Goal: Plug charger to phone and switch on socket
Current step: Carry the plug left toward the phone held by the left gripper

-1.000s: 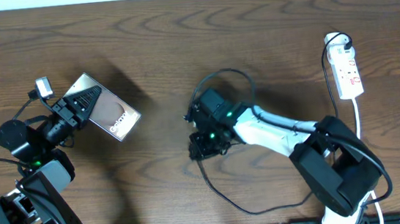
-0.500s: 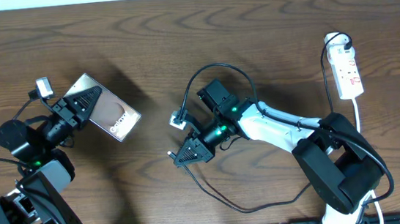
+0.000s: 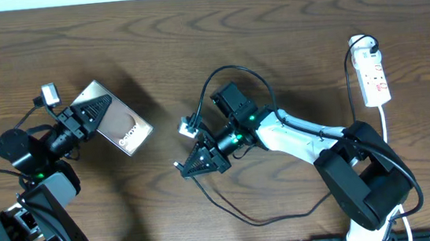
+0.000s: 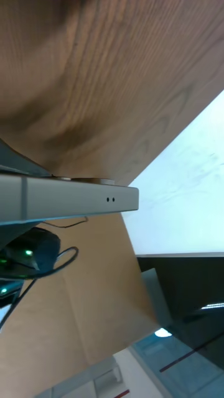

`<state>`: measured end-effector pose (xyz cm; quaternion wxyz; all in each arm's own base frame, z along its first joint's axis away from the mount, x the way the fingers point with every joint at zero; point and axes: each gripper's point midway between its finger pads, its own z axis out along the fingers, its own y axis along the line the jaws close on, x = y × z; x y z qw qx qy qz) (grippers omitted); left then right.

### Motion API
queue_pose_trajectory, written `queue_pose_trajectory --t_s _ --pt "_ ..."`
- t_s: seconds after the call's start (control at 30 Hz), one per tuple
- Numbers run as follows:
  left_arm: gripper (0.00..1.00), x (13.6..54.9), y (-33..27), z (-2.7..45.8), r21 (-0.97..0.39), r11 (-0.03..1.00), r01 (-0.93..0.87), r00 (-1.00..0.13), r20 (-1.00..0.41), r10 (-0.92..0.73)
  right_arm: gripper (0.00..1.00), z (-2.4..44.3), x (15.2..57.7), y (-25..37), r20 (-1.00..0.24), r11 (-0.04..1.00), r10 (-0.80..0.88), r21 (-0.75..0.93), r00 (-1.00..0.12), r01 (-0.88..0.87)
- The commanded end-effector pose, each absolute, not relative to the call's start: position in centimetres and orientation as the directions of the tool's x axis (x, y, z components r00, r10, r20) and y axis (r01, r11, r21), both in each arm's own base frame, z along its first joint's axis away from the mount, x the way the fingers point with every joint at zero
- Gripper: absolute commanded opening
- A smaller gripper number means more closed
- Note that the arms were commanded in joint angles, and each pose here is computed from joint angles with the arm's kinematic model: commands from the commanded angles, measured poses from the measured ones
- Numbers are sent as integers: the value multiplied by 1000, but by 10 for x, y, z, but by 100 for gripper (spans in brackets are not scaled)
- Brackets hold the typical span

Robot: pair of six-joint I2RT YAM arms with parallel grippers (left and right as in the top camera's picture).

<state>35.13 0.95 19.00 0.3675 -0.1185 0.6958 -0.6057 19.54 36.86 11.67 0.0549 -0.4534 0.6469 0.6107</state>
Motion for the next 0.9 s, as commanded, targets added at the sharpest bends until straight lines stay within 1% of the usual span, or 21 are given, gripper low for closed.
queue_pose_trajectory --t_s 0.0,0.17,0.3,0.4,0.47,0.67,0.87 --pt "7 346 7 196 -914 250 319 -708 -405 -578 1 133 191 369 -655 -255 -489 738 -575 -624" --pt "7 346 7 196 -916 247 317 -711 -402 -577 1 141 193 372 -710 -320 -452 695 -540 -644" --pt "7 345 6 196 -916 246 318 -713 -402 -574 1 142 191 372 -722 -399 -436 690 -537 -604" --pt "7 343 5 196 -915 242 322 -722 -403 -563 1 133 192 373 -686 -413 -454 727 -568 -548" --pt "7 341 3 195 -915 238 326 -731 -404 -551 1 126 195 376 -654 -401 -472 756 -591 -517" --pt "7 336 -5 195 -914 224 337 -756 -405 -515 1 130 201 381 -660 -396 -465 751 -590 -528" --pt "7 332 -31 196 -908 201 368 -793 -420 -442 1 132 204 383 -672 -393 -456 740 -584 -545"
